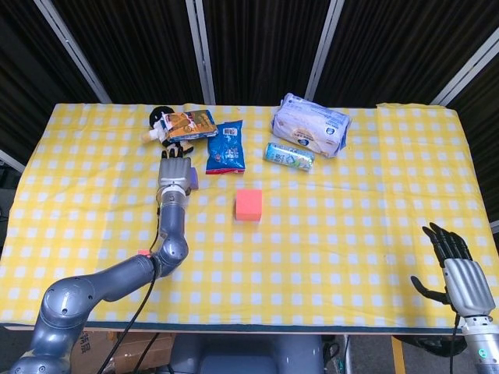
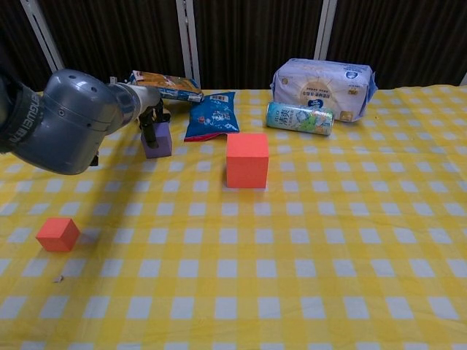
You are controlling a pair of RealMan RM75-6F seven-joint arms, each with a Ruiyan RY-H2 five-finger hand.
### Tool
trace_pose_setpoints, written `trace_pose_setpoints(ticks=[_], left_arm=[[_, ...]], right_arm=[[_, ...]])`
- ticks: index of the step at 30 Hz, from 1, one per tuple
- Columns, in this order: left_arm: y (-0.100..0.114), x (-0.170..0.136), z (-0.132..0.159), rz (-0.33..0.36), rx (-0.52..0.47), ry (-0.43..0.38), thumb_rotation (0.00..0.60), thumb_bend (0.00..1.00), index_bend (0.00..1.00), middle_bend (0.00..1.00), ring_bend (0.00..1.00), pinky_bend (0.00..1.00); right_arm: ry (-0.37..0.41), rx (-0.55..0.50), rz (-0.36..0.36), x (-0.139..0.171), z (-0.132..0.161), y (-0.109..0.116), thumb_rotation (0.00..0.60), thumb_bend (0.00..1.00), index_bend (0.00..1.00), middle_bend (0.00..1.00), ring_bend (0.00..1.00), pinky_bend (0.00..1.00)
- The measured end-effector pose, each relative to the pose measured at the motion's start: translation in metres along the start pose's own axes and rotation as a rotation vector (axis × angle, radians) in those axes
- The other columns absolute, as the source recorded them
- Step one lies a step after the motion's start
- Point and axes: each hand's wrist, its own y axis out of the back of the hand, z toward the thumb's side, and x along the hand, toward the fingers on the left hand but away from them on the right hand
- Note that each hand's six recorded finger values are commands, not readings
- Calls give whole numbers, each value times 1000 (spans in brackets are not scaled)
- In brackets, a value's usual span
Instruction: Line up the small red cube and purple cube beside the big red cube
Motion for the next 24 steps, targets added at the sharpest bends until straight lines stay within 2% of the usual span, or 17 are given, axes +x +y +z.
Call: trace_pose_setpoints(ticks=[3,9,16,24], left_arm=[[-1,0,1,-1,-4,-1,600,375,441,0,0,0],[2,-4,7,12,-23,-27,600,377,447,0,0,0],[9,-22,25,25,-43,-115,600,377,449,0,0,0],[8,-57,45,2,-45,-225,600,378,450,0,0,0]], right_arm=[[1,-1,-2,0,0,1,600,345,0,0,0,0],[3,-2,-5,0,0,1,600,345,0,0,0,0],[3,1,-7,0,1,1,600,344,0,0,0,0],[5,5,-10,1,1,1,600,345,0,0,0,0]])
